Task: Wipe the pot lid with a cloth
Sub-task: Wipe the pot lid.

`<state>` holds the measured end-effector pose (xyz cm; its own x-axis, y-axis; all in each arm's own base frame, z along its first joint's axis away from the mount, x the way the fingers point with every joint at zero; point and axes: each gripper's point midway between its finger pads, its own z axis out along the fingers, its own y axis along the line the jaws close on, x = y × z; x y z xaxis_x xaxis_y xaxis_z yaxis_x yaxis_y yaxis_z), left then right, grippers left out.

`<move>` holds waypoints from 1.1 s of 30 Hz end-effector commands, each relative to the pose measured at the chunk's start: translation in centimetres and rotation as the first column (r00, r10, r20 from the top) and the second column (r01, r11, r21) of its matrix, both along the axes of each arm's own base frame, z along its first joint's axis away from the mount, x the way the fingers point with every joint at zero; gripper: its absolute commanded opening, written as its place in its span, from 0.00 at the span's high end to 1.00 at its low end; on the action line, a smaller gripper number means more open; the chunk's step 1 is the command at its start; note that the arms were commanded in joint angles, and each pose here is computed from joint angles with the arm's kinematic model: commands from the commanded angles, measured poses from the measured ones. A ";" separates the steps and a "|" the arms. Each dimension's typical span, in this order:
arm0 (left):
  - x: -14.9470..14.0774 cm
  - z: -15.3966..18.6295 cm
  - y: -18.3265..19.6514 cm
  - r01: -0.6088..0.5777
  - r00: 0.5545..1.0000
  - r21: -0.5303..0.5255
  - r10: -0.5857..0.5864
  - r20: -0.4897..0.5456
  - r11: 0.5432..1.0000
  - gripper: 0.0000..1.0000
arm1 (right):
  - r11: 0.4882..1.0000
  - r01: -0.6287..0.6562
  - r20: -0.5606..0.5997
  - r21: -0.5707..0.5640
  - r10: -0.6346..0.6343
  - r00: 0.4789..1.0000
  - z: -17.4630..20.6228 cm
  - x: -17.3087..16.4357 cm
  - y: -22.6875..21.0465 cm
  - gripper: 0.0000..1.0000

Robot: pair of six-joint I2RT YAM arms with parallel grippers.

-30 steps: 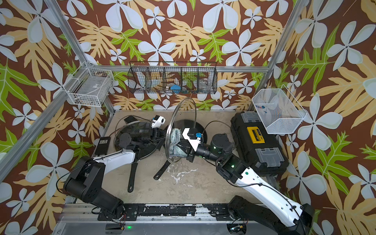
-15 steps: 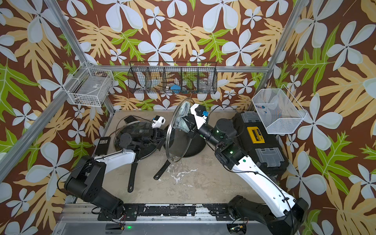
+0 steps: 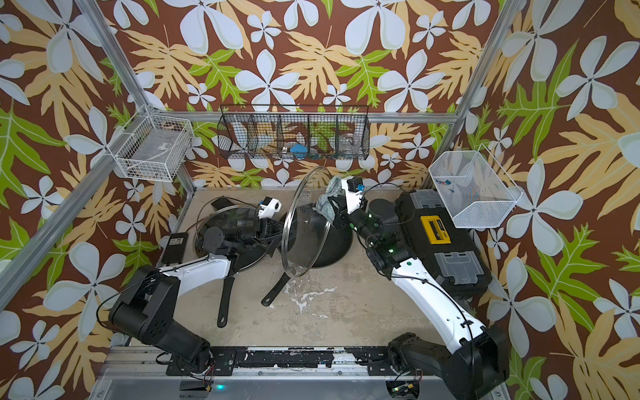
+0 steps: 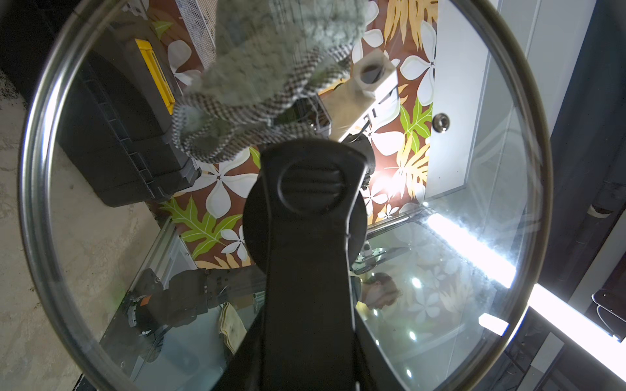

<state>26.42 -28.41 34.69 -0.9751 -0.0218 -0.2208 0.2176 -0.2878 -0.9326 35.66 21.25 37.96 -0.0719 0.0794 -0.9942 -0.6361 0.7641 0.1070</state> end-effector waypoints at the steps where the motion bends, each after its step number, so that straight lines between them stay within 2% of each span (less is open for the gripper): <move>1: -2.3 3.5 1.4 -0.021 0.963 -0.147 0.060 0.262 0.989 1.00 | 0.990 -0.139 0.098 0.027 0.136 0.986 3.0 -2.8 2.0 1.00; 7: -1.9 3.2 1.2 -0.022 0.965 -0.143 0.058 0.255 0.989 1.00 | 0.942 -0.331 0.211 -0.049 0.334 0.919 5.1 -9.6 5.4 1.00; 12: -1.7 2.9 1.0 -0.021 0.967 -0.137 0.055 0.249 0.990 1.00 | 0.865 -0.493 0.198 -0.094 0.502 0.842 2.7 -14.7 7.8 1.00; 14: -1.6 2.8 1.0 -0.020 0.968 -0.135 0.053 0.245 0.991 1.00 | 0.858 -0.503 0.174 -0.107 0.514 0.840 1.0 -15.2 8.1 1.00; 18: -1.8 2.8 1.0 -0.015 0.967 -0.131 0.048 0.252 0.991 1.00 | 0.937 -0.335 0.168 -0.095 0.347 0.923 0.5 -12.1 6.8 1.00; 23: -1.9 3.1 1.0 -0.013 0.964 -0.135 0.048 0.261 0.991 1.00 | 0.983 -0.181 0.182 -0.032 0.184 0.966 2.6 -7.4 4.5 1.00; 28: -2.2 3.4 1.2 -0.007 0.962 -0.140 0.046 0.270 0.990 1.00 | 0.999 0.000 0.113 0.049 -0.006 0.994 2.3 -1.1 0.8 1.00; 33: -2.3 3.7 1.2 -0.004 0.960 -0.145 0.044 0.276 0.989 1.00 | 0.991 0.124 0.020 0.052 -0.125 0.992 0.4 3.2 -2.4 1.00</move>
